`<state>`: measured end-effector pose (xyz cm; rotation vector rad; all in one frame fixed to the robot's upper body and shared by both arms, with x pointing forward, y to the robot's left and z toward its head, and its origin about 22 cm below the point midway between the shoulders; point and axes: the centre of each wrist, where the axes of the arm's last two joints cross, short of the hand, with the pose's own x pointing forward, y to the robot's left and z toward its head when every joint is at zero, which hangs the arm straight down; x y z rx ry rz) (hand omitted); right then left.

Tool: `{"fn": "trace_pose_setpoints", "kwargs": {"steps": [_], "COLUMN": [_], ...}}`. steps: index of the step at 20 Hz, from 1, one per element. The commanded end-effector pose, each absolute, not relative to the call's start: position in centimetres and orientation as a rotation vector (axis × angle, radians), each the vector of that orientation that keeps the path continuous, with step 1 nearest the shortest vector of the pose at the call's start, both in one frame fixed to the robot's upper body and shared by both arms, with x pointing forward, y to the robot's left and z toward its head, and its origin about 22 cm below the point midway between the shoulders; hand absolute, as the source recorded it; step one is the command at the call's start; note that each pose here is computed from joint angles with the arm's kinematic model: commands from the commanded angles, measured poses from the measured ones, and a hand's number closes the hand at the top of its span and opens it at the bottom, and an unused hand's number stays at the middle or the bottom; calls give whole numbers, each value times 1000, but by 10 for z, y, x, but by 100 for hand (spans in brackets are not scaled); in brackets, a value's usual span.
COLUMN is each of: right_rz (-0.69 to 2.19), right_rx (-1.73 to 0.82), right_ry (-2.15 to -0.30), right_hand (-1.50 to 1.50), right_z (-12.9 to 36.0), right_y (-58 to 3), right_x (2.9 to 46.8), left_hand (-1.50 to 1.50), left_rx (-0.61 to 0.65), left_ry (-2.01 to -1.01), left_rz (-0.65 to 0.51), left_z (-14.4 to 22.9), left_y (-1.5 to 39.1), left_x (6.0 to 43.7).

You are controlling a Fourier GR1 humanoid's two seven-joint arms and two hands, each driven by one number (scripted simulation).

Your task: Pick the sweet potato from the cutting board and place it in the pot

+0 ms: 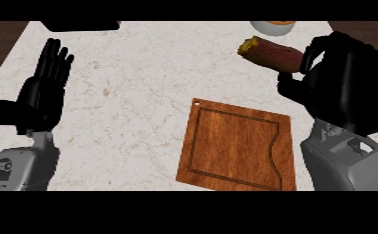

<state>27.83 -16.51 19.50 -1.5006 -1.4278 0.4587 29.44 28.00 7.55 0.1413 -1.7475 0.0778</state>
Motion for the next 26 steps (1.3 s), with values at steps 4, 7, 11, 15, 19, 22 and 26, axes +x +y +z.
{"fn": "trace_pose_setpoints", "kwargs": {"steps": [4, 7, 11, 15, 19, 22, 26], "right_rz": [425, 377, 366, 361, 391, 399, 481], "right_rx": [-1573, -1557, -1535, -1510, -1516, -1519, -1444], "right_ry": [-1314, -1300, -1296, -1311, -1311, -1276, -1164], "right_hand": [150, 150, 150, 150, 150, 150, 150], "right_z": [207, 199, 179, 178, 134, 116, 110], "right_y": [-271, -309, -348, -403, -417, -424, -441], "right_x": [245, 244, 230, 253, 272, 291, 295], "left_hand": [0, 0, 0, 0, 0, 0, 0], "left_rx": [91, 120, 136, 102, 106, 95, 95], "left_ry": [-1753, -1774, -1771, -1764, -1779, -1769, -1755], "left_rz": [64, 55, 55, 50, 45, 44, 56], "left_z": [84, 68, 90, 88, 84, 86, 87], "left_y": [263, 270, 266, 267, 275, 290, 283], "left_x": [292, 287, 297, 293, 308, 304, 310]}}
